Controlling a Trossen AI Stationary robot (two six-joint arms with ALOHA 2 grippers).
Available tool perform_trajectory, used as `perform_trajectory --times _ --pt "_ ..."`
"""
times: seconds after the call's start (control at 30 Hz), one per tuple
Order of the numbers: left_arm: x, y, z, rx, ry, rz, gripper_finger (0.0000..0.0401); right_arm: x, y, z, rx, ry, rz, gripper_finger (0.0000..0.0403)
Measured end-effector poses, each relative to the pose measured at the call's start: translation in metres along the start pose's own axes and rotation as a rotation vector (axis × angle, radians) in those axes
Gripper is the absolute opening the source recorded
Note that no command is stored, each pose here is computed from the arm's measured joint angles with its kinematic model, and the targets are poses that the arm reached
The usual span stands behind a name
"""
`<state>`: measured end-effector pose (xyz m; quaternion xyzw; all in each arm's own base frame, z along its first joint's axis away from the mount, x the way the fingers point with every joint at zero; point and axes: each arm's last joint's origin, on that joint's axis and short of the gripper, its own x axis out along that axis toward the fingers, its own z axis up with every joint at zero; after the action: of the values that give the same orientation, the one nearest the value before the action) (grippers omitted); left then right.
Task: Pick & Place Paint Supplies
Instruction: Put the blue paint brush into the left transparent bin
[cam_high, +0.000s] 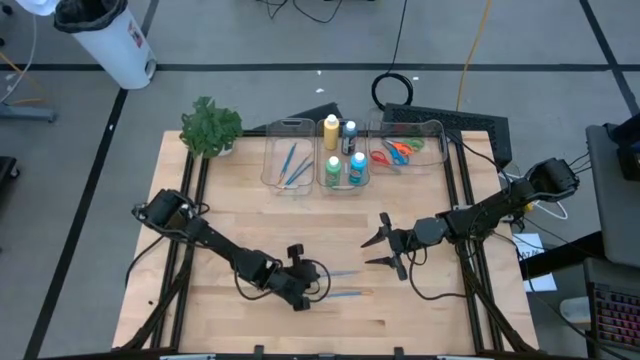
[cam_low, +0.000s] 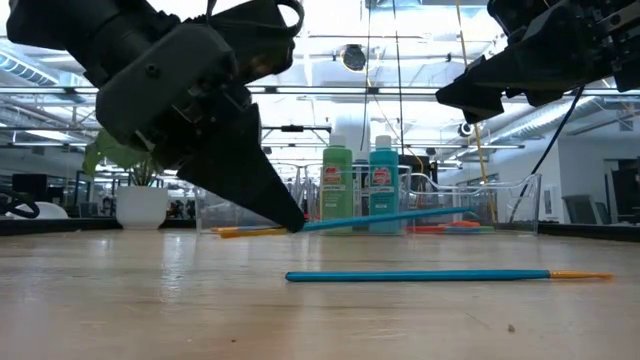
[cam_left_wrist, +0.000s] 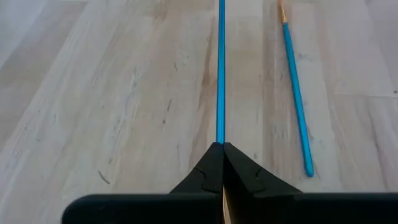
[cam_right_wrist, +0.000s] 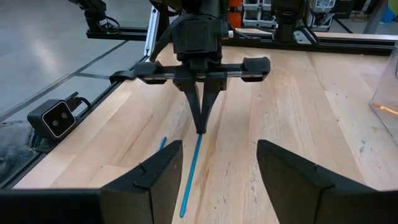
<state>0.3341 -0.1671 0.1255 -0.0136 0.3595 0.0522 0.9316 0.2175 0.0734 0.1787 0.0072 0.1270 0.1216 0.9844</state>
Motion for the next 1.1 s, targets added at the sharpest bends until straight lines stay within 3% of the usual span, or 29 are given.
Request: perform_trajectory --times 0.27,0.53,0.77,1.1 --pt "-0.001 -0.003 -0.001 -0.055 0.032 -0.067 0.0 0.0 0.0 0.0 -0.002 0.002 0.0 0.0198" --pt "-0.02 -0.02 0.004 0.0 -0.023 -0.147 0.0 -0.002 0.0 -0.004 -0.007 0.05 -0.003 0.0198" --pt "-0.048 -0.038 0.012 0.148 -0.192 -0.247 0.0 -0.011 -0.003 -0.003 -0.013 0.099 -0.077 0.0198" --pt "-0.067 0.0 -0.027 0.02 -0.485 -0.224 0.0 -0.015 -0.004 -0.003 0.011 0.115 -0.088 0.0198"
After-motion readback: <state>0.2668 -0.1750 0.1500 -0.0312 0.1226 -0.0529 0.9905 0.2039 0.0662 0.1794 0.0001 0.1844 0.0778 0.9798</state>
